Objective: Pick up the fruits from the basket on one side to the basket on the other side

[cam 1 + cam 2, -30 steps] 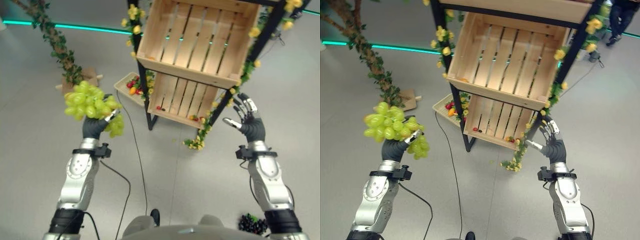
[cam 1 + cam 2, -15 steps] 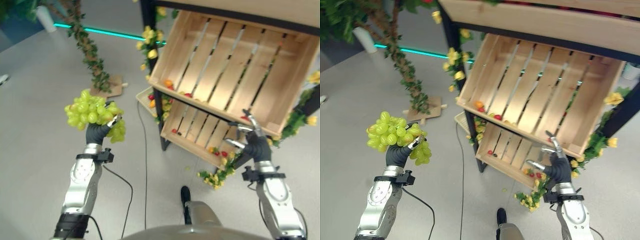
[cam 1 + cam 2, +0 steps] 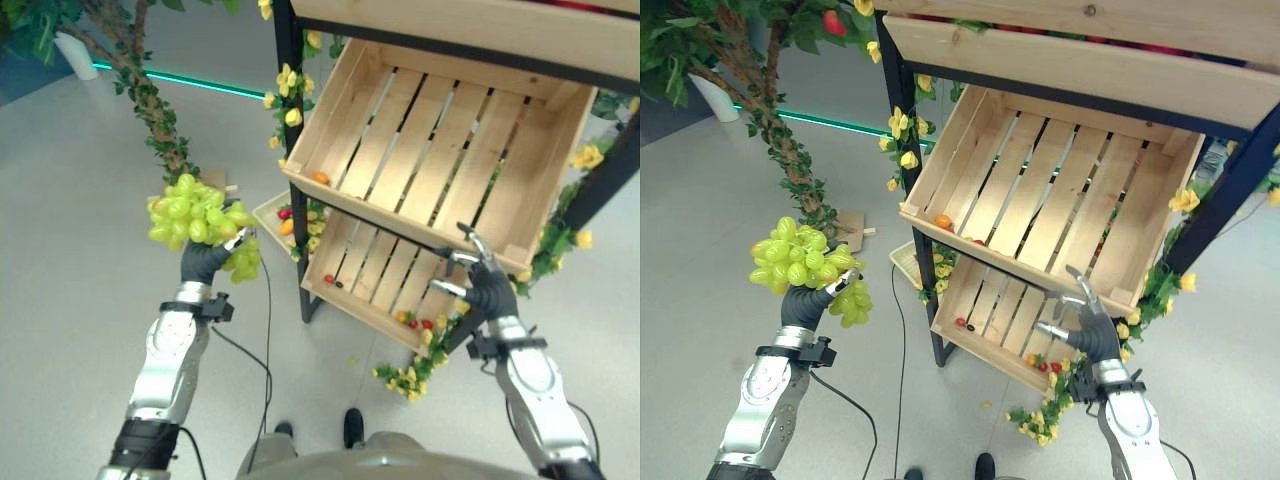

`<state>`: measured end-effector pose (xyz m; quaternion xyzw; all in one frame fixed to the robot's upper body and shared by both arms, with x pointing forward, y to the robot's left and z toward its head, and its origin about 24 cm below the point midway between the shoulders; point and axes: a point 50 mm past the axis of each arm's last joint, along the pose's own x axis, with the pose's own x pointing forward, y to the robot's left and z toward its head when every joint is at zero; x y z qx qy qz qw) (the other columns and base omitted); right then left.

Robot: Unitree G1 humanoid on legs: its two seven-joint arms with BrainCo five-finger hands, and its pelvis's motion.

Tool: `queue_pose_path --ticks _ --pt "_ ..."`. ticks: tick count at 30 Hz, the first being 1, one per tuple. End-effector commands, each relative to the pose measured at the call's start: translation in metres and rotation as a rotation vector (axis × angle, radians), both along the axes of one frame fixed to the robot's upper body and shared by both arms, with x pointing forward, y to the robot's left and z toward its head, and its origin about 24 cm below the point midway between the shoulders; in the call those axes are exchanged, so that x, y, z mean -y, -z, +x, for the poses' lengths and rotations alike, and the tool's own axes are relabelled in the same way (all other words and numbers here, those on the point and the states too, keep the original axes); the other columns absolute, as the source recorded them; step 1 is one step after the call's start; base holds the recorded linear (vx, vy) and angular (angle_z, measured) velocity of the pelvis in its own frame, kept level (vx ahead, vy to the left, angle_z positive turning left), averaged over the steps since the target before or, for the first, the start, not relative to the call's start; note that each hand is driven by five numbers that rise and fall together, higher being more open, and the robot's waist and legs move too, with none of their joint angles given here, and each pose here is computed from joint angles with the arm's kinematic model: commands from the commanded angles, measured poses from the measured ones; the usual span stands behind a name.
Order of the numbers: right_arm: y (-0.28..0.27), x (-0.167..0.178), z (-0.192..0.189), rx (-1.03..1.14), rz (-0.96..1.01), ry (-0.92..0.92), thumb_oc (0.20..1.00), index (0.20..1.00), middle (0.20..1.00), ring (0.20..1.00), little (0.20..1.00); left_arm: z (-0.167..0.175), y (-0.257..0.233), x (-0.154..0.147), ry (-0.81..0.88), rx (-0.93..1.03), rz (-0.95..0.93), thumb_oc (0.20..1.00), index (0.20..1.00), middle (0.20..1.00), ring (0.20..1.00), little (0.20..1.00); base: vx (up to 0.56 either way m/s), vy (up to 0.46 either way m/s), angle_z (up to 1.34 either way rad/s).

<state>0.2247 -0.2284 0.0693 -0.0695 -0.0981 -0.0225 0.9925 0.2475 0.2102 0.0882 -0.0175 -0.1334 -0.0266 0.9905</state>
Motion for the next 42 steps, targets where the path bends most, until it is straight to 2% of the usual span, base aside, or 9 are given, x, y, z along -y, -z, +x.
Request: queue_pose_path --ticks 1,11,16,22,31,42 --pt "-0.036 0.023 0.018 0.168 0.020 0.095 1.000 1.000 1.000 1.000 1.000 -0.009 -0.047 -0.009 -0.017 0.235 0.095 0.200 0.200 0.200 0.200 0.200 0.07 0.172 -0.48" --pt "-0.034 0.015 0.023 0.158 0.017 0.093 1.000 1.000 1.000 1.000 1.000 -0.011 -0.055 -0.007 0.005 0.266 0.130 0.200 0.200 0.200 0.200 0.200 0.00 0.245 -0.51" --pt "-0.035 0.002 0.032 0.172 0.040 0.063 1.000 1.000 1.000 1.000 1.000 -0.016 -0.058 -0.018 -0.043 0.274 0.147 0.200 0.200 0.200 0.200 0.200 -0.12 0.130 -0.88" --pt "-0.034 0.004 0.027 0.163 0.009 0.056 1.000 1.000 1.000 1.000 1.000 -0.019 -0.054 -0.021 -0.073 0.263 0.145 0.200 0.200 0.200 0.200 0.200 -0.05 -0.034 -0.43" --pt "-0.006 0.016 -0.020 0.047 0.017 0.078 1.000 1.000 1.000 1.000 1.000 -0.023 -0.047 -0.030 -0.162 0.244 0.131 0.200 0.200 0.200 0.200 0.200 -0.03 -0.106 -0.07" --pt "0.000 0.019 -0.025 0.017 0.015 0.081 1.000 1.000 1.000 1.000 1.000 -0.027 -0.044 -0.035 -0.207 0.239 0.124 0.200 0.200 0.200 0.200 0.200 -0.02 -0.030 0.00"
